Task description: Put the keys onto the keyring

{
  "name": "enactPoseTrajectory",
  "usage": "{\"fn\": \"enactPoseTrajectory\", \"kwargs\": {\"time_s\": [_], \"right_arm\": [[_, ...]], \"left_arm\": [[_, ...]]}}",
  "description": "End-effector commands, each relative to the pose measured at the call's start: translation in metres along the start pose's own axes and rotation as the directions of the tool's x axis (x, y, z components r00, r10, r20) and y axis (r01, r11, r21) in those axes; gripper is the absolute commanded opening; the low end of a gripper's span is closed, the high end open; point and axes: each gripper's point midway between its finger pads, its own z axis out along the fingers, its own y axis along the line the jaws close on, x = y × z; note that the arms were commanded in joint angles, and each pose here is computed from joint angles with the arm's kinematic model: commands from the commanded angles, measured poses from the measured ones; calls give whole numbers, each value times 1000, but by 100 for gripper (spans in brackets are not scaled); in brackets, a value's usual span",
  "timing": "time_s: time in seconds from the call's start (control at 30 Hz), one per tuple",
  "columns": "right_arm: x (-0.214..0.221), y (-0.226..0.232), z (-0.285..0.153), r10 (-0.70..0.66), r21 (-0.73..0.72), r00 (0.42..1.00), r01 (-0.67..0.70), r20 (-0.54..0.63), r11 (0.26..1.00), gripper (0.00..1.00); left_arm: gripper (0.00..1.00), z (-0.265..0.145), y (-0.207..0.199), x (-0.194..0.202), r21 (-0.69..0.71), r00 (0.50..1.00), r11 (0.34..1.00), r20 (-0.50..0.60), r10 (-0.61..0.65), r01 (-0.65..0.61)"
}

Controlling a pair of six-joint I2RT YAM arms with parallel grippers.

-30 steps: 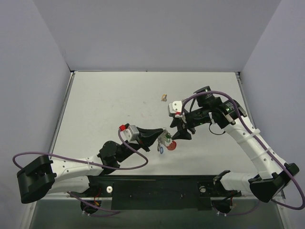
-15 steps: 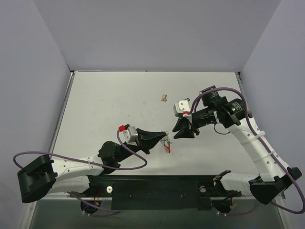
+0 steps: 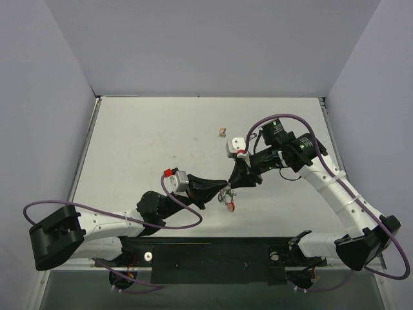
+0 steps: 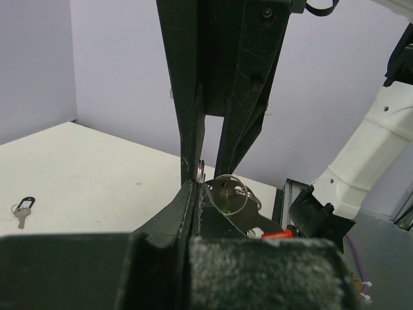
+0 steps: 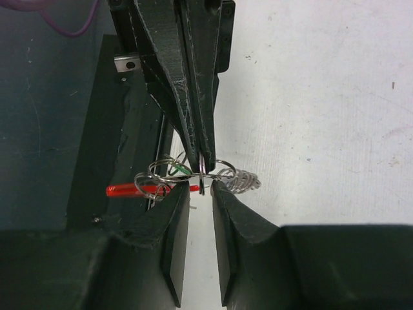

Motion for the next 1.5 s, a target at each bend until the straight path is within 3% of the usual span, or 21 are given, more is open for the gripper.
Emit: {"fn": "enactPoseTrajectory", "kwargs": {"time_s": [0.0,0.17,0.47,0.6,0.97,1.0,1.13,1.2,1.33,1.4,1.43,1.47], "right_arm": [[1,5,6,5,-27,1000,-5,11,1000,16],[-2,5,7,3,-35,1000,-2,24,999,10],[-5,6,5,-2,-30,1000,3,30,1000,8],[-5,8,4,-1,-36,999,2,33,999,0],[5,14,5,36,-35,999,-36,11,999,0],[7,13,5,39,-30,999,-39,6,999,0],[13,6,6,77,10,997,-77,-12,997,0],[18,5,7,94,19,995,-93,-25,995,0],[31,2,7,120,51,990,-116,-77,992,0],[41,2,4,114,61,984,-107,-134,992,0],[46,5,-1,115,69,976,-104,-183,992,0],[53,6,-2,98,55,969,-87,-227,995,0]], "left_arm": [[0,9,-12,-40,46,990,999,141,-12,6],[0,9,-12,-39,46,991,999,136,-17,11],[0,5,-10,-30,41,992,999,120,-36,31],[0,4,-10,-28,41,992,998,115,-42,38],[0,2,-2,-19,-1,992,997,99,-76,77],[3,2,-1,-18,-7,992,997,95,-78,79],[35,-2,2,-13,-26,991,993,78,-109,111],[44,-5,2,-12,-33,991,993,68,-115,118],[53,-17,4,-7,-48,994,993,19,-109,109],[56,-24,4,-3,-50,995,995,-32,-92,90],[57,-30,7,14,-70,990,994,-112,-89,82],[58,-30,4,4,-55,992,997,-111,-62,56]]}}
